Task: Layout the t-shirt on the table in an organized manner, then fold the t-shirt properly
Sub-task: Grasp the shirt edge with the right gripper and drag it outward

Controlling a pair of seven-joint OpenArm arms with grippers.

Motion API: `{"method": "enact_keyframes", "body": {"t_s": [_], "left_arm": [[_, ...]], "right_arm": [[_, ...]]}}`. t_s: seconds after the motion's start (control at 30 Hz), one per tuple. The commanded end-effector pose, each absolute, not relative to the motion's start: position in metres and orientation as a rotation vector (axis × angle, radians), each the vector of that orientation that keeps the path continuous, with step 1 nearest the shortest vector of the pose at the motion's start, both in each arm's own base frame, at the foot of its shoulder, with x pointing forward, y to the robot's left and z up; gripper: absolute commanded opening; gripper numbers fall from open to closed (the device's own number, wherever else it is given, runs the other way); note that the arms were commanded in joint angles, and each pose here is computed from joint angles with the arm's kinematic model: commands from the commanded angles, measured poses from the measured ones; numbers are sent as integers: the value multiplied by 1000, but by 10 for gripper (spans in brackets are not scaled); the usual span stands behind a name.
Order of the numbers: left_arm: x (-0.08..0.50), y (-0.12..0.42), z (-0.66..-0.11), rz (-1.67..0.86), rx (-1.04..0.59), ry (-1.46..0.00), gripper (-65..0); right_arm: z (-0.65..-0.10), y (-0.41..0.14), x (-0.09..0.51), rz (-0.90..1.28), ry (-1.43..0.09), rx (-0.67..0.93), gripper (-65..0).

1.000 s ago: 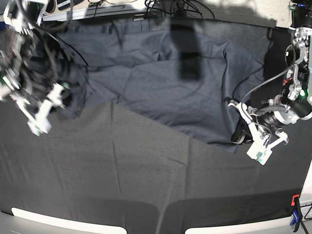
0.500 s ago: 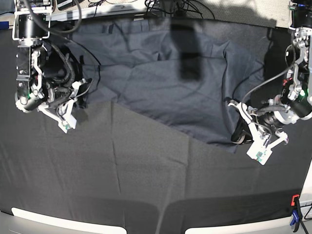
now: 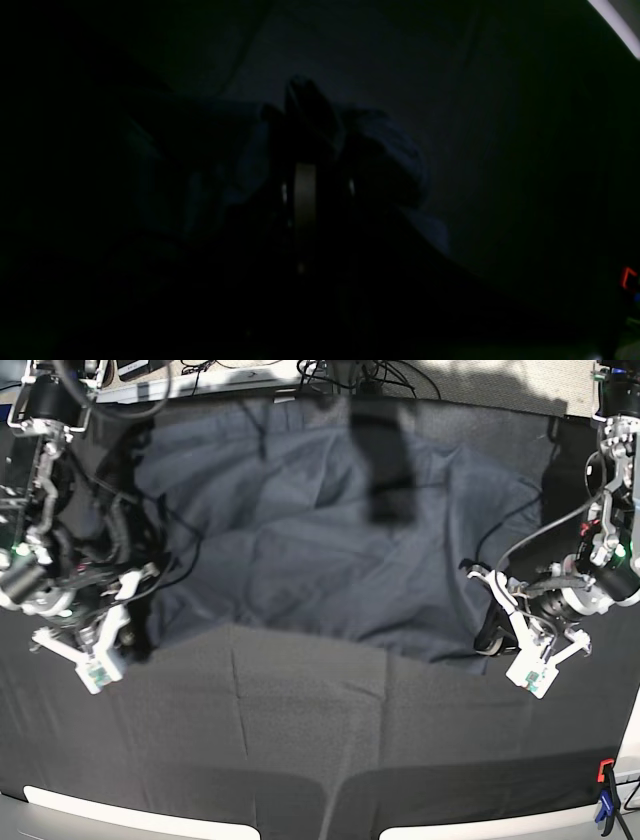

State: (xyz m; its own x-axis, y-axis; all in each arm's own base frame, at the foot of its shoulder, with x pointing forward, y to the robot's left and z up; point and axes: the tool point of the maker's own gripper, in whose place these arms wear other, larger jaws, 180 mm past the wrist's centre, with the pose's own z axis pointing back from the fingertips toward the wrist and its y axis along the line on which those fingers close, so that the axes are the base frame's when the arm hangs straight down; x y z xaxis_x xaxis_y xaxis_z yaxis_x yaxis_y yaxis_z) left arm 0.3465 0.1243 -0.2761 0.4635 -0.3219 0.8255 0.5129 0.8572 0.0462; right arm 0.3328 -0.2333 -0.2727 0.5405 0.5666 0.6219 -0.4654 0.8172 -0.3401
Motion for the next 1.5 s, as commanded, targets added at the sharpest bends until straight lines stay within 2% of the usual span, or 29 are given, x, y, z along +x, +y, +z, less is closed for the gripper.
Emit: {"method": "enact_keyframes", "body": {"t_s": [0.0,0.17,0.3,0.43,0.5,0.53,0.6,0.63,0.67,1.27,1.47], "left_arm": [[355,125,-258,-521,-215,-1024,-650],[355,125,-257,-520,-218,-1032,-650],[355,125,-257,-520,-218,-1032,-650],[355,125,-257,-520,-218,-1031,-650],[355,125,-257,-520,-218,-1031,-650],[355,125,-257,-519,-218,-1031,-650],[355,125,-257,-520,-218,-1031,-650],[355,125,-257,-520,-218,-1031,-650],[355,125,-257,-520,-218,-1031,-650],[356,124,-255,-519,-221,-1045,-650],[358,122,-251,-517,-230,-1074,-650]], "right_arm": [[-251,-237,342,626,-863,-167,-650],[-245,-250,341,586,-873,-185,-650],[-247,-236,337,596,-888,-97,-650],[-256,-234,330,597,-864,-82,-650],[-262,-234,326,597,-847,-76,-562],[-264,-235,324,597,-840,-75,-550],[-267,-236,322,595,-829,-78,-569],[-268,-236,321,595,-827,-81,-623],[-268,-236,321,595,-826,-81,-650],[-266,-237,323,596,-830,-88,-650],[-247,-242,339,585,-883,-134,-650]]}}
